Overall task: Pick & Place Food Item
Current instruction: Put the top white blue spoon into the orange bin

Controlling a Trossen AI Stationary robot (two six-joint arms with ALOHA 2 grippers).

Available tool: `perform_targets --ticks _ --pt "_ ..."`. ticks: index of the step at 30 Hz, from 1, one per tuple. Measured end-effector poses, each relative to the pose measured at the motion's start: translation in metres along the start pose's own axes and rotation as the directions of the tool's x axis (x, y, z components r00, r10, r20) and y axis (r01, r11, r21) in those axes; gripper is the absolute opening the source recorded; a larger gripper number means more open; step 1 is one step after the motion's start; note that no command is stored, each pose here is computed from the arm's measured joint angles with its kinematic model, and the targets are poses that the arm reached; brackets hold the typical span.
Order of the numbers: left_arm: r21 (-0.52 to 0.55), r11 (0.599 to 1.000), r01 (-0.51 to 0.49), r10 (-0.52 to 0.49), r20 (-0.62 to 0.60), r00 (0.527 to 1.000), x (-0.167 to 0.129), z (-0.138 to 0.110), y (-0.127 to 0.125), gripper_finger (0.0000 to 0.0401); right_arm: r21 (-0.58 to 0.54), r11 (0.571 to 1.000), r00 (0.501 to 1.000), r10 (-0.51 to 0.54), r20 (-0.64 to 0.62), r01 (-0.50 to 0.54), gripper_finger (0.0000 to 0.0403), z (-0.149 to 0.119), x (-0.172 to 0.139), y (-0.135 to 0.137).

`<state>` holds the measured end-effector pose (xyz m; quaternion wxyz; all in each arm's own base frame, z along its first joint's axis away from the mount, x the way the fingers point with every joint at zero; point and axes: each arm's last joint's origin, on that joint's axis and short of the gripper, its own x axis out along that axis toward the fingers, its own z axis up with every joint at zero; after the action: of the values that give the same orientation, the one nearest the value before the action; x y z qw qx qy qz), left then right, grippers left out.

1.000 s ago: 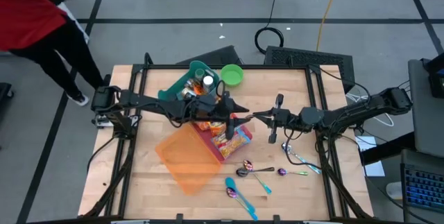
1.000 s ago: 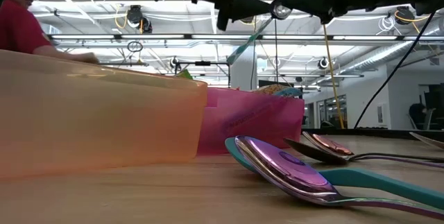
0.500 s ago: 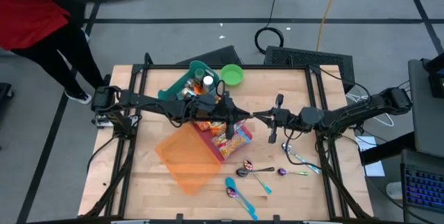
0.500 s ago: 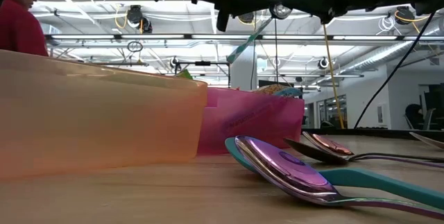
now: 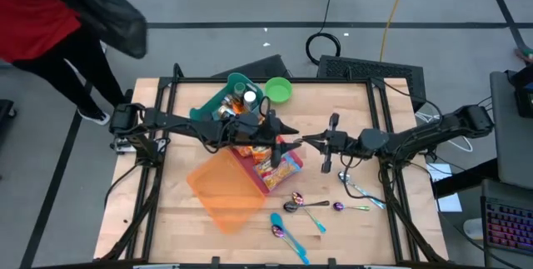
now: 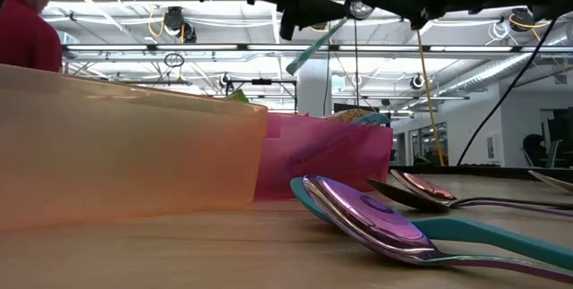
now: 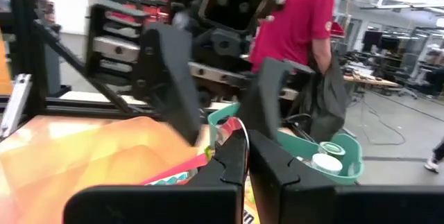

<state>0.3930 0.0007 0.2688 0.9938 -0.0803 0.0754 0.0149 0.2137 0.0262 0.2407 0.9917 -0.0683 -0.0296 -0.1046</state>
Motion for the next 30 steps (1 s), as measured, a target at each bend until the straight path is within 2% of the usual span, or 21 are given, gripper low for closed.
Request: perform_targets --ticks 3,6,9,15,16,23,30 --pt "0.003 1.0 -0.031 0.031 0.006 0.999 0.0 0.0 0.001 0.0226 -0.001 1.0 1.0 0.014 0.002 -0.014 0.0 -0.001 0.001 0.001" --pt "0.01 0.999 -0.038 0.038 0.007 0.999 0.0 0.0 0.002 0.0202 -0.001 1.0 1.0 0.013 0.0 -0.013 0.0 -0.001 0.001 0.001" --pt "0.023 0.999 -0.04 0.039 0.007 0.999 0.0 0.001 0.003 0.0156 0.0 1.0 1.0 0.011 0.001 -0.011 0.0 -0.001 0.001 0.001" --pt "0.056 0.998 -0.031 0.031 0.005 1.0 0.0 0.001 0.005 0.0026 0.003 1.0 1.0 0.003 -0.001 -0.003 0.0 -0.001 0.001 0.001" --pt "0.064 0.997 -0.035 0.035 0.005 0.999 0.0 0.001 0.006 0.0016 0.007 1.0 1.0 -0.001 0.0 0.001 0.0 -0.001 0.001 0.0" --pt "0.089 0.995 -0.043 0.042 0.008 0.999 0.0 0.002 0.009 0.0008 0.005 1.0 1.0 -0.002 0.002 0.002 0.0006 -0.001 0.001 0.0" --pt "0.098 0.994 -0.037 0.032 0.054 0.998 -0.014 0.019 0.002 0.0002 0.024 0.999 0.999 -0.048 0.0 0.048 0.0068 0.005 -0.004 -0.003"
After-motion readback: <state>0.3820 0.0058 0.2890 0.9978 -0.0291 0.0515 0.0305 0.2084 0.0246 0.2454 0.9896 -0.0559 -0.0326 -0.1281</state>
